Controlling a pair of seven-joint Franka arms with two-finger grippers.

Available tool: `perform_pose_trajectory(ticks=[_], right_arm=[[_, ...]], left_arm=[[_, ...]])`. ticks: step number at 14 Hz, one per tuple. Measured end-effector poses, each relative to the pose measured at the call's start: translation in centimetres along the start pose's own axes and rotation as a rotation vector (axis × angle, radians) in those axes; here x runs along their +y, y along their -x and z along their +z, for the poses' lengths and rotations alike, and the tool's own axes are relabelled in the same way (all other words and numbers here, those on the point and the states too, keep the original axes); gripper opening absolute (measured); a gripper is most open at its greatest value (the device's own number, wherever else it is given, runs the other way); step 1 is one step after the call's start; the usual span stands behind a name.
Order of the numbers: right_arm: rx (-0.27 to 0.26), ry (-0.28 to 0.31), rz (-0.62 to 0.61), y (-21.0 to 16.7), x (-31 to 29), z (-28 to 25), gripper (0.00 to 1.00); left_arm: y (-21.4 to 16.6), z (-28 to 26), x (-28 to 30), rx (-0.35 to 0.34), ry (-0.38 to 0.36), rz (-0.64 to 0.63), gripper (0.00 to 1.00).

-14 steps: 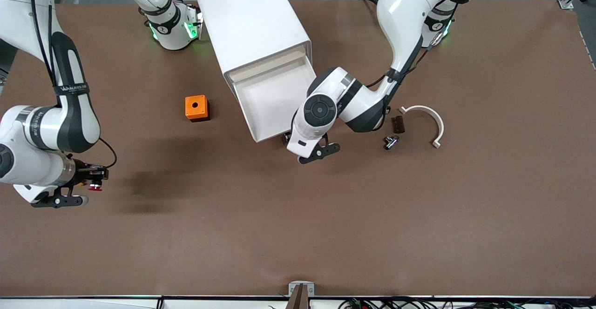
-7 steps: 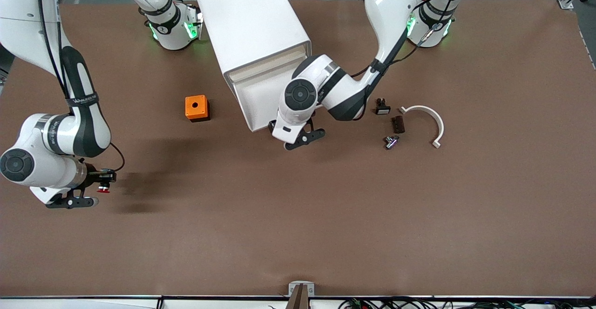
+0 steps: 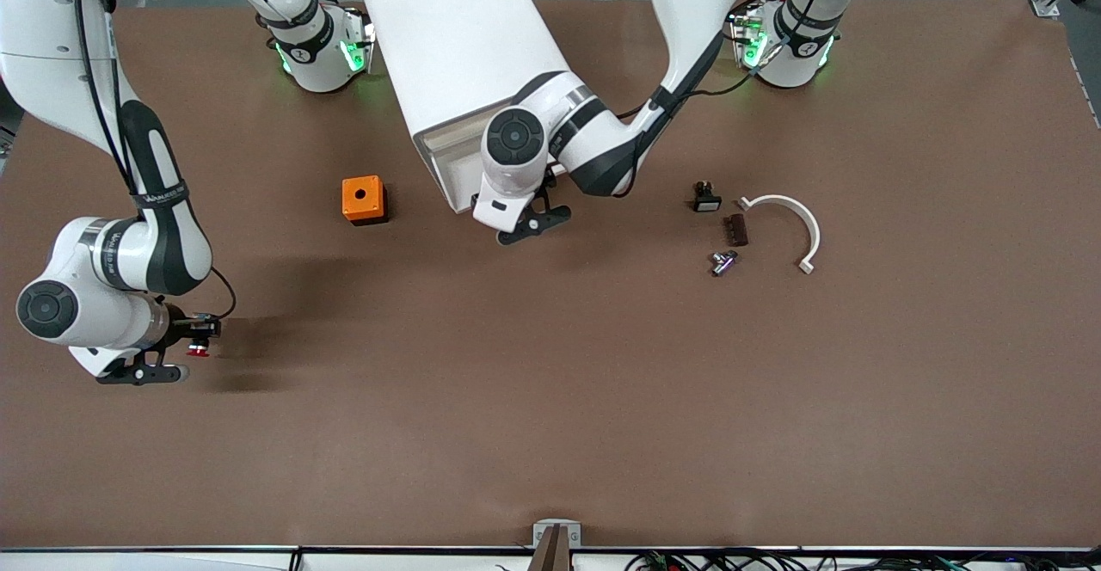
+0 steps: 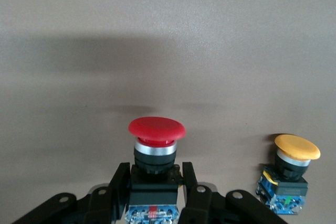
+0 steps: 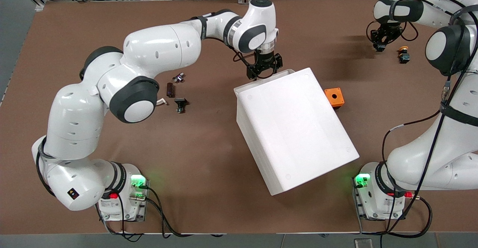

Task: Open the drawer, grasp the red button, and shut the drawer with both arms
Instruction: 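Open the right gripper while the left gripper pushes the drawer shut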

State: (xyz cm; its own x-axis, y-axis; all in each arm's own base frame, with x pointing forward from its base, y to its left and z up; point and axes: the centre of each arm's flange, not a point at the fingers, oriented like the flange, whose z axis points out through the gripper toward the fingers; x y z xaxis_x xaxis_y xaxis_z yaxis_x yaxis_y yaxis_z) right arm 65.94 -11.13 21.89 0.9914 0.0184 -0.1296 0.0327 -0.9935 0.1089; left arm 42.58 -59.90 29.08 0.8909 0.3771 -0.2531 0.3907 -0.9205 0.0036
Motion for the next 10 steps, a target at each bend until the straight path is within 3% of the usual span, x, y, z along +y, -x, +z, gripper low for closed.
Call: perform_pose_trajectory(ticks=[4, 10], right_arm=[[0.003, 0.000, -0.002, -0.2, -0.1, 1.1, 0.45], [-0.011, -0.002, -0.005, -0.2, -0.3, 2.8, 0.45]], left_arm=[[2.6, 0.6, 0.6, -0.010, -0.003, 0.013, 1.00], [3.7, 0.5, 1.1, -0.085, 0.043, -0.019, 1.00]])
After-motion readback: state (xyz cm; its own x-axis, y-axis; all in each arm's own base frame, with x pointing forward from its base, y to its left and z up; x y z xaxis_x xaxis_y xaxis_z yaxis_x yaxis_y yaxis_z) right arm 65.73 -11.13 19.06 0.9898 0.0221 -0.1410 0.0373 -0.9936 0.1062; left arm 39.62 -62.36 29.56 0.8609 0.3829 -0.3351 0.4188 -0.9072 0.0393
